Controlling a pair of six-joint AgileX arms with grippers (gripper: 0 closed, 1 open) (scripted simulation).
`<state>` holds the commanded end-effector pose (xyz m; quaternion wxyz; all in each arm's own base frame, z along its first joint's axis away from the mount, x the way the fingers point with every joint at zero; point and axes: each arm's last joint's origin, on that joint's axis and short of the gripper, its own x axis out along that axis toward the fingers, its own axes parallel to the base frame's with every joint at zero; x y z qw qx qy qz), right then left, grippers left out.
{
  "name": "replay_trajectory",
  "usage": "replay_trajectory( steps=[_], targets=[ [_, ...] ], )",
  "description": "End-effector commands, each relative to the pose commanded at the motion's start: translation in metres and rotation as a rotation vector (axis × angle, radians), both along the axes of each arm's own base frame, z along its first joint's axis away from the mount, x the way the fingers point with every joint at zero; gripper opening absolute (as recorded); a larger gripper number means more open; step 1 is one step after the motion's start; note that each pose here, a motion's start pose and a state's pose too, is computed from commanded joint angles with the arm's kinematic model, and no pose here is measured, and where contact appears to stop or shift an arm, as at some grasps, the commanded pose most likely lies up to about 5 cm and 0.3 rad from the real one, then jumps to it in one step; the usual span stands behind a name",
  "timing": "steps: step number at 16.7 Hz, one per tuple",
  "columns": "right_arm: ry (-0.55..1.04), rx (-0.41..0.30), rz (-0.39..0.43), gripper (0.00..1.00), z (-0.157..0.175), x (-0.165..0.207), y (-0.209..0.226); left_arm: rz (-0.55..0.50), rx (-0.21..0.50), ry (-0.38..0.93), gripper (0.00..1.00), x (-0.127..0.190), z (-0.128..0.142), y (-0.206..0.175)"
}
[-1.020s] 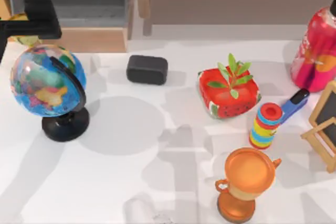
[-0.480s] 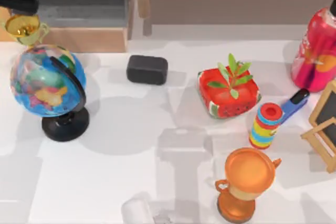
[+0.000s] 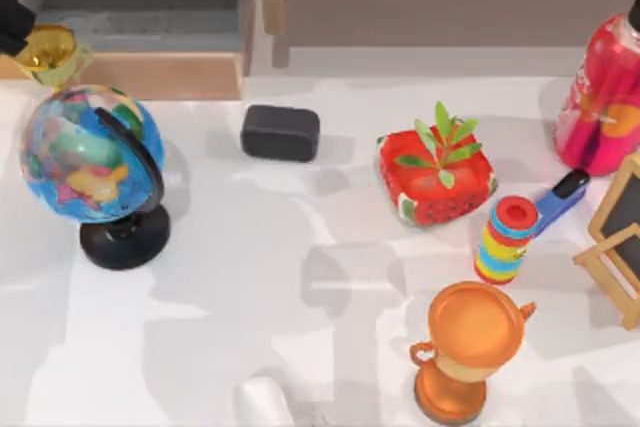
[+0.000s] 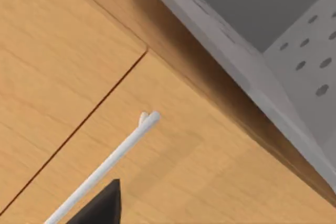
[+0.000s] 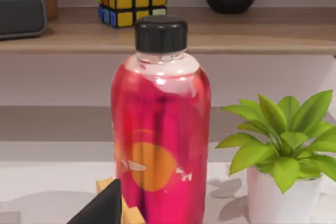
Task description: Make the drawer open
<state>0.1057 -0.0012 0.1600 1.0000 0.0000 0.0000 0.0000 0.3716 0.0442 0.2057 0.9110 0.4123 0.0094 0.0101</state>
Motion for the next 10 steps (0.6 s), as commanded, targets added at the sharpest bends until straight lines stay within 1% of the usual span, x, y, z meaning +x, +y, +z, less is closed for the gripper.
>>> replay_trajectory(
  steps=[2, 6, 8, 10],
  targets=[
    [0.0, 0.0, 0.0, 1.0, 0.0, 0.0, 0.0, 0.006, 0.13, 0.023, 1.0, 0.011, -0.022, 0.025],
    [0.0, 0.0, 0.0, 1.0, 0.0, 0.0, 0.0, -0.004, 0.442, 0.05, 1.0, 0.028, -0.067, 0.075],
    [0.0, 0.0, 0.0, 1.0, 0.0, 0.0, 0.0, -0.025, 0.562, 0.05, 1.0, 0.032, -0.09, 0.097],
    [0.0, 0.0, 0.0, 1.0, 0.0, 0.0, 0.0, -0.041, 0.653, 0.029, 1.0, 0.034, -0.105, 0.114]
  ],
)
